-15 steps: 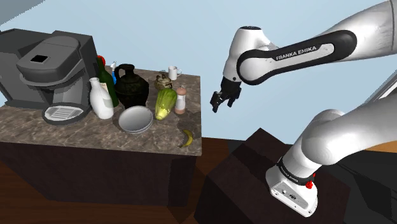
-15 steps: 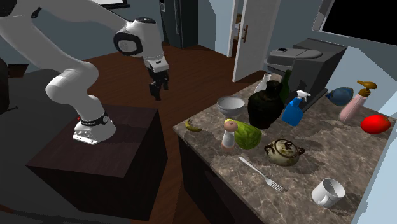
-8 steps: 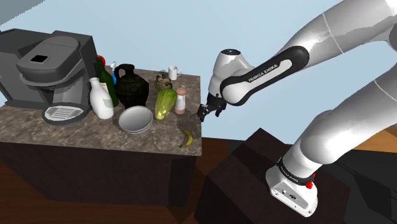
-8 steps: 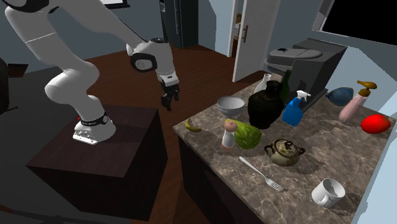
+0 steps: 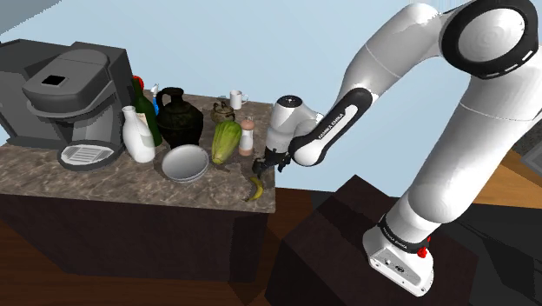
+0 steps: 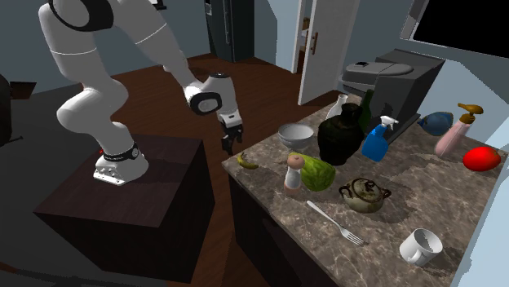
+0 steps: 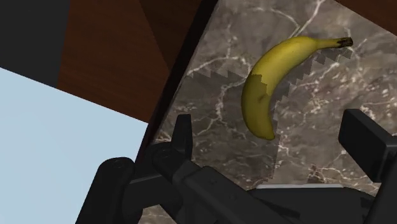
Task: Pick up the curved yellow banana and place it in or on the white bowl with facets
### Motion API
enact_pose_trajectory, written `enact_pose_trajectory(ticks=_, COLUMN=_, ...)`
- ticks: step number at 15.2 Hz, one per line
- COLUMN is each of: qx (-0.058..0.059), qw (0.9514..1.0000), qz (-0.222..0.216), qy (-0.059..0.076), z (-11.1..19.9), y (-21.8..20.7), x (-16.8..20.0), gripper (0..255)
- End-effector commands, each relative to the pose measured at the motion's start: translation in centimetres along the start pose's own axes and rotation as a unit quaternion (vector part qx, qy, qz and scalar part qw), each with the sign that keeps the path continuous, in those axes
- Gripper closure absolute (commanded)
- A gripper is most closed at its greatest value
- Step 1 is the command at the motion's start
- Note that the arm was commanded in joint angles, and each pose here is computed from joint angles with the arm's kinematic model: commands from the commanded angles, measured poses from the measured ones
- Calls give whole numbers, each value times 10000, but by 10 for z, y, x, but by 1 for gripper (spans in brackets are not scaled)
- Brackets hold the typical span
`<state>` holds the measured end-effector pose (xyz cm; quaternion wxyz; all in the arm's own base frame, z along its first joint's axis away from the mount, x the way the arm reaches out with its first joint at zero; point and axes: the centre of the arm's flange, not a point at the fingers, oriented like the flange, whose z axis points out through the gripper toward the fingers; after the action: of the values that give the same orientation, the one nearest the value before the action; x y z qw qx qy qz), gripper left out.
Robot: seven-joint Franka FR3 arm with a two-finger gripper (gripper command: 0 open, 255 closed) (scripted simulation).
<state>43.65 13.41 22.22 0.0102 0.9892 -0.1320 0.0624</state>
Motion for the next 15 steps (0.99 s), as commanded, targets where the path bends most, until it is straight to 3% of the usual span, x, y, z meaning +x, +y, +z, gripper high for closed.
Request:
enact_pose_trajectory(ticks=1, qx=-26, qw=9999, qz=84, qy=70, z=23, y=-9, x=7, gripper=0)
enact_pose_trajectory(ticks=4, qx=-63, qw=9997, qz=186, qy=143, z=52, y=-20, x=16, gripper=0)
enact_pose_trajectory(ticks=11, qx=-63, qw=9997, qz=186, qy=143, z=89, y=-19, x=17, gripper=0)
enact_pose_trajectory(ticks=15, qx=-63, qw=9997, qz=186, qy=143, z=92, y=-19, x=17, gripper=0)
